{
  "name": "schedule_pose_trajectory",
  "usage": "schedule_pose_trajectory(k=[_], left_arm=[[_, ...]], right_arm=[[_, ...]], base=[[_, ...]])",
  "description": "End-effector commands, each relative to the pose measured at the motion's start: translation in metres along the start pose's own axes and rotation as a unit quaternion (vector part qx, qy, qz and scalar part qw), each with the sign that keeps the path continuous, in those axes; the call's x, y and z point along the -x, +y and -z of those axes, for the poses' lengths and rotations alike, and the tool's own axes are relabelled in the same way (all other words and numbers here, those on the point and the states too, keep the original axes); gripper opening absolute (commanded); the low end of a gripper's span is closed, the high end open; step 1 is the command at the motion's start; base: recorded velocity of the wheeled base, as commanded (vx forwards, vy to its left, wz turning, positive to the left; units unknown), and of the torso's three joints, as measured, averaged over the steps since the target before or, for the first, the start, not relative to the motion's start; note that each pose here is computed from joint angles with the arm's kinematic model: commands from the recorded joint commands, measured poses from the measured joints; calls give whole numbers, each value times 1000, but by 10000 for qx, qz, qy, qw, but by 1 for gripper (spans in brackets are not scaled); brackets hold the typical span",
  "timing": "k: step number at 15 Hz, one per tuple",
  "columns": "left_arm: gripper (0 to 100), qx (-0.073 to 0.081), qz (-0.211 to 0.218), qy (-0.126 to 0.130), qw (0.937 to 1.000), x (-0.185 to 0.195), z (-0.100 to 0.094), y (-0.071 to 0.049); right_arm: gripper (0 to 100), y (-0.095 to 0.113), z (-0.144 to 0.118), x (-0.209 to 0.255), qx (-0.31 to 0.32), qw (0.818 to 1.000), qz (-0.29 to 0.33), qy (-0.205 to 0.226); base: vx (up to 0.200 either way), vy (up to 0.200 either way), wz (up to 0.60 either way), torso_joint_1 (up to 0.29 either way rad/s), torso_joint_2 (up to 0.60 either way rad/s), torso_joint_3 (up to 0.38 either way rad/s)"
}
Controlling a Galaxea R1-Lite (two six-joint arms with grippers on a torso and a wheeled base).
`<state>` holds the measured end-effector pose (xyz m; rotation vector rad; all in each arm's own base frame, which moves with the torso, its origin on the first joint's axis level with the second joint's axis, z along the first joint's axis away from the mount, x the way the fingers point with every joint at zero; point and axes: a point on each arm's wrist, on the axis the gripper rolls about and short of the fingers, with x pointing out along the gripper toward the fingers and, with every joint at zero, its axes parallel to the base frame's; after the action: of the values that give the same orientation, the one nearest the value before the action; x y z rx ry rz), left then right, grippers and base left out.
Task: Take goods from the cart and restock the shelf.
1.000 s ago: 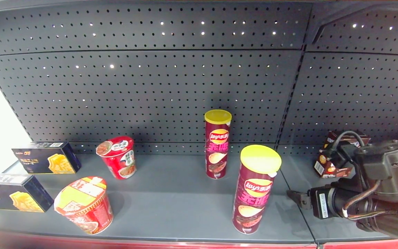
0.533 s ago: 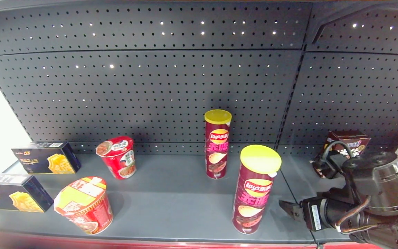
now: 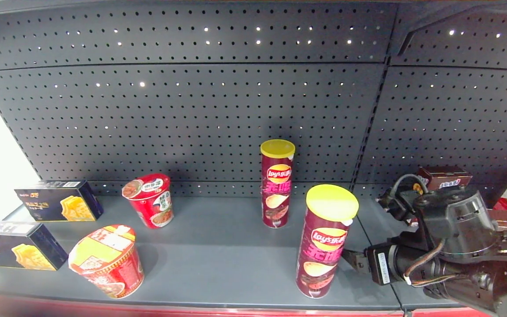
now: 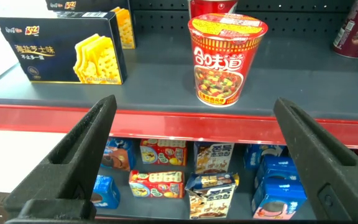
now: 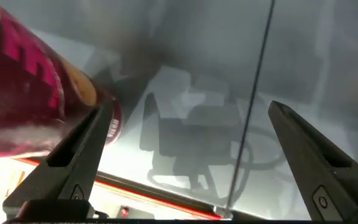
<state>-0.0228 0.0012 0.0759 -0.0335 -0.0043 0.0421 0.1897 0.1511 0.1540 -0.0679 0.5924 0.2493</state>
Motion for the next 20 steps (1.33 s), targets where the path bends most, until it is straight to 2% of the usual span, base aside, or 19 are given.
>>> schedule_pose_trajectory(k=[1,6,13,20], left_arm=[[100,2,-4,3,10000,0,0,0],[100,2,-4,3,10000,0,0,0],[100,2,-4,3,10000,0,0,0],[100,2,-4,3,10000,0,0,0]], right_arm=[[100,8,-3,-3,67,9999,-98,-8],[100,17,-6,-6,136,9997,-188,-16],[100,14,1,-2,178,9997,-136,37],[100,26,-3,-5,238,9993,-275,-3]], base=[[0,0,0,0,0,0],[0,0,0,0,0,0],[0,0,0,0,0,0],[0,0,0,0,0,0]])
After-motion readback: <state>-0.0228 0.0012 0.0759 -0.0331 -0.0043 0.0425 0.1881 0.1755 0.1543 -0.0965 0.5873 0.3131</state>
